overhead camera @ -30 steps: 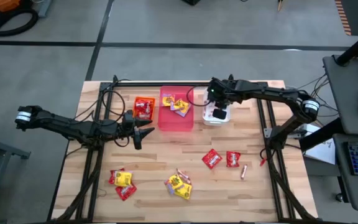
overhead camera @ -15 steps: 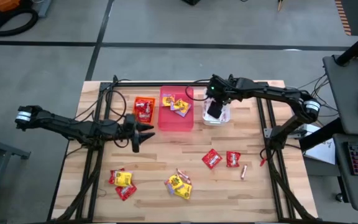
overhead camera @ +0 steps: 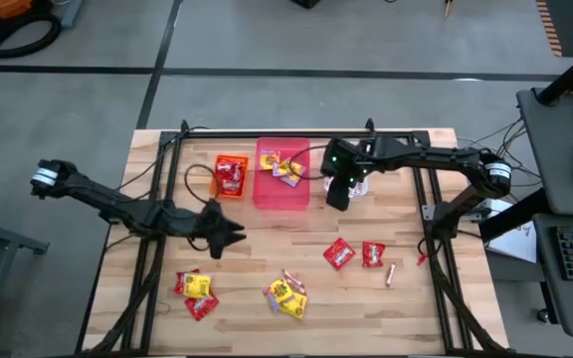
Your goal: Organize candy in baskets
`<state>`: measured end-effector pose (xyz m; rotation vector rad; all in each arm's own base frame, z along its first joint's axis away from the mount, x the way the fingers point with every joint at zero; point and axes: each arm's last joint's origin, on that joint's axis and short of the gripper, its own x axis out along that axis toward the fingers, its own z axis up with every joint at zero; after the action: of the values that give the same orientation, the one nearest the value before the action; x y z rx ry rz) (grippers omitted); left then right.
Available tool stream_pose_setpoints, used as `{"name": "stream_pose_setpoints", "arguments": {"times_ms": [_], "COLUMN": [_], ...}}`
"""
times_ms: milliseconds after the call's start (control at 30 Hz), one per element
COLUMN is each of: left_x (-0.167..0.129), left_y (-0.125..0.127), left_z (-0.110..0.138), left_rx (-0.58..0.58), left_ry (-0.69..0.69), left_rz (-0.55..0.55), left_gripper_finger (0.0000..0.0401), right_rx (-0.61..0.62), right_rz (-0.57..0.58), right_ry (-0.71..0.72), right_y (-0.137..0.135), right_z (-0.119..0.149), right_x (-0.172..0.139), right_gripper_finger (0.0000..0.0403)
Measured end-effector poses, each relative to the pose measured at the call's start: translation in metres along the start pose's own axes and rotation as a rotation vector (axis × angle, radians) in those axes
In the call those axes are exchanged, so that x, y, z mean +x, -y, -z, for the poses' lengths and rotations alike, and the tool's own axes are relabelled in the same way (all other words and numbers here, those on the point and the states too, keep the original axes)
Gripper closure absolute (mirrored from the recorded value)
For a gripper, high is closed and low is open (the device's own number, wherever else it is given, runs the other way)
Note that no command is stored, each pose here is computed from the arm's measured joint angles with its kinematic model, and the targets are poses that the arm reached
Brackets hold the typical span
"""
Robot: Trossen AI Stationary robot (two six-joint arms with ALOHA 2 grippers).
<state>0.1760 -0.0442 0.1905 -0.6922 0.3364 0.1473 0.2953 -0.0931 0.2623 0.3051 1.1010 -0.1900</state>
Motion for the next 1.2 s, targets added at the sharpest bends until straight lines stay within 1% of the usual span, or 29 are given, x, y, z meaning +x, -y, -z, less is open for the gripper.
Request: {"name": "stream_pose_setpoints", "arguments": {"times_ms": [167, 267, 367, 467, 567, 733, 800, 967, 1100, 1200], "left_x": [0.004, 0.005, 0.009, 0.015, 0.019, 0.023, 0.023, 0.025, 0.031, 0.038], "left_y": [0.0, 0.003, 0.014, 0.033, 0.049, 0.072, 0.077, 0.088, 0.098, 0.105], "left_z": [0.024, 0.036, 0.039, 0.035, 0.036, 0.039, 0.041, 0.049, 0.06, 0.069], "left_rx": [-0.159, -0.235, -0.253, -0.231, -0.171, -0.14, -0.144, -0.202, -0.213, -0.211], "left_ry": [-0.158, -0.234, -0.266, -0.304, -0.397, -0.511, -0.552, -0.643, -0.724, -0.762], "left_rz": [-0.053, -0.065, -0.065, -0.078, -0.192, -0.397, -0.496, -0.773, -0.894, -0.924], "left_gripper_finger": [0.022, 0.022, 0.022, 0.022, 0.022, 0.022, 0.022, 0.022, 0.022, 0.022], "right_rx": [-0.048, -0.07, -0.085, -0.096, -0.103, -0.123, -0.13, -0.141, -0.154, -0.161], "right_rz": [-0.015, -0.026, -0.034, -0.039, -0.042, -0.041, -0.041, -0.042, -0.042, -0.042], "right_ry": [0.0, 0.018, 0.043, 0.069, 0.098, 0.108, 0.113, 0.134, 0.131, 0.131], "right_y": [-0.016, -0.023, -0.027, -0.029, -0.03, -0.03, -0.03, -0.03, -0.03, -0.031], "right_z": [0.001, -0.001, -0.003, -0.005, -0.008, -0.008, -0.008, -0.01, -0.01, -0.01], "right_x": [0.002, 0.003, 0.003, 0.003, 0.003, 0.004, 0.004, 0.004, 0.004, 0.004], "right_gripper_finger": [0.027, 0.027, 0.0269, 0.027, 0.0273, 0.0272, 0.0271, 0.0274, 0.0275, 0.0272]}}
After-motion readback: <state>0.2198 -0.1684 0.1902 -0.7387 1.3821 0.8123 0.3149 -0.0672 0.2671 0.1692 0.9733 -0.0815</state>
